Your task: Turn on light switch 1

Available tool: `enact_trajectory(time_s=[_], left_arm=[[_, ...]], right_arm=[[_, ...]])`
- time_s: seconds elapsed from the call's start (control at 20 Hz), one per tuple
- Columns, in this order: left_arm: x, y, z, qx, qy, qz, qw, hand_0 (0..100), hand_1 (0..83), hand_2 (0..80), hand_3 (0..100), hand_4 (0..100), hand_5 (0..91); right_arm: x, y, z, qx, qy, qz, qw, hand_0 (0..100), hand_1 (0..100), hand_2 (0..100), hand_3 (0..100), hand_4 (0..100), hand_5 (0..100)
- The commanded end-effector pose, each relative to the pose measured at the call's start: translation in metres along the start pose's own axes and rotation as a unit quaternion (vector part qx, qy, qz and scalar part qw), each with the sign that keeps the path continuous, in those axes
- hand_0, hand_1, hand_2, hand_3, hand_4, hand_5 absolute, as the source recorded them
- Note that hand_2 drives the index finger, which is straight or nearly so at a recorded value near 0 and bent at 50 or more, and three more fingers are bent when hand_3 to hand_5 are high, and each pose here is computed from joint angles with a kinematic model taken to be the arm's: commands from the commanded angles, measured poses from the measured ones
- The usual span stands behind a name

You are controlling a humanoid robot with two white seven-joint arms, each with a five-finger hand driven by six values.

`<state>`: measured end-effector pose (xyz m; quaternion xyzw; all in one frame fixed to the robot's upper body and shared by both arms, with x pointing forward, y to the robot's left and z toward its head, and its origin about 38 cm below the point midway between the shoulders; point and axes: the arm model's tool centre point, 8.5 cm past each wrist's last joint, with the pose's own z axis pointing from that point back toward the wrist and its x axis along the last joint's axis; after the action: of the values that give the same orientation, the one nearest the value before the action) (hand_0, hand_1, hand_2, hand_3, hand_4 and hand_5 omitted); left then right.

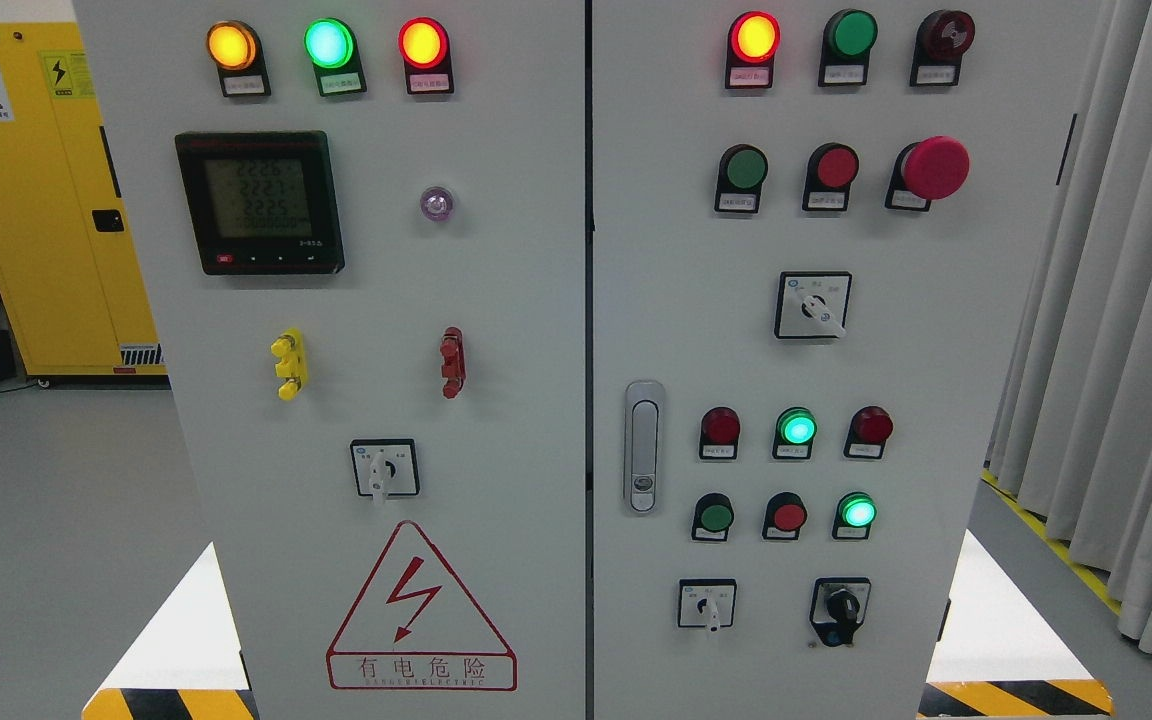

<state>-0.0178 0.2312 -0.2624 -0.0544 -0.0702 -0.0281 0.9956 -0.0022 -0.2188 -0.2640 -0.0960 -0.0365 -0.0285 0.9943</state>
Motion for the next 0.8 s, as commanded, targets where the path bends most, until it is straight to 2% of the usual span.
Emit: enact_trajectory(time_s=[0.0, 0.4, 0.75], left_arm=[[0.001, 0.000, 0.000, 0.000, -0.001, 0.001, 1.000, 30, 13.7, 0.0, 0, 0, 0.0], [0.006, 0.001, -0.001, 0.012, -0.010, 0.010, 1.000, 30, 13.6, 0.0, 0, 0, 0.0], [0.050, 0.008, -0.004, 0.052, -0.090, 0.004, 0.995, 30, 15.1, 0.0, 0, 0, 0.0]], right_arm=[[0.000, 0.000, 0.000, 0.000, 0.000, 0.000, 1.000, 0, 50, 4, 0, 0, 0], [0.000, 0.000, 0.000, 0.000, 0.000, 0.000, 1.000, 0, 50, 4, 0, 0, 0], [0.000, 0.000, 0.000, 0.000, 0.000, 0.000, 1.000, 0, 50, 4, 0, 0, 0]])
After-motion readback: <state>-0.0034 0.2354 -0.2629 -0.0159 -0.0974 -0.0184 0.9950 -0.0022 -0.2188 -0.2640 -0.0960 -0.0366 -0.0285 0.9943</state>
